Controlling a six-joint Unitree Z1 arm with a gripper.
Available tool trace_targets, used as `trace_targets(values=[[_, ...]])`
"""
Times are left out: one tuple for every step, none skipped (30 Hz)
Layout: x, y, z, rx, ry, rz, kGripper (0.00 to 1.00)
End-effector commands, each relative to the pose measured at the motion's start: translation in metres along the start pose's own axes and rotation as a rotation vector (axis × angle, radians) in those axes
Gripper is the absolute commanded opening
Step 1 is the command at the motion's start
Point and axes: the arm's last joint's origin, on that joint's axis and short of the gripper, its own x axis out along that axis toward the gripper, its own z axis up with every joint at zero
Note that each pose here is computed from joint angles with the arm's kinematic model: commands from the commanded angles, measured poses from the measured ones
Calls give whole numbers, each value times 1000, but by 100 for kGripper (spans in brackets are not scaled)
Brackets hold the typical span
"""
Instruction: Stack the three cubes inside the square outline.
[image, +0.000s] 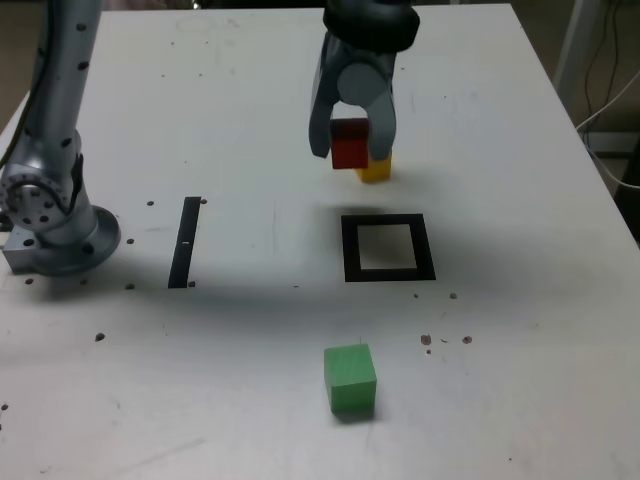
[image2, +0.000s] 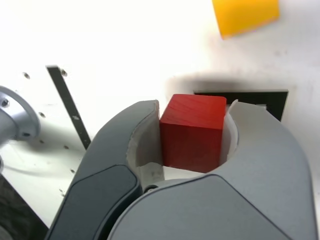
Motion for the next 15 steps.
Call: trace_targets(values=[[3,-10,5,10,3,-5,29],[3,-14,7,12,2,-6,29],[4,-17,9,13,1,-8,29],[5,-20,11,13,1,-11,29],[6,-22,13,14,1,-14,29],[8,-24,15,15,3,-18,29],[10,-27,18,16,6,-22,29],[12,-28,20,16,10,-28,29],[15,-30,23,17,14,-33,29],[19,-31,25,17,18,-39,29],[22,-32,28,18,22,-43,29],[25,-33,30,19,26,-47,29],[28,-34,33,21,28,-50,29],[31,-35,36,23,30,-53,29],[33,-36,39,25,32,-55,29]])
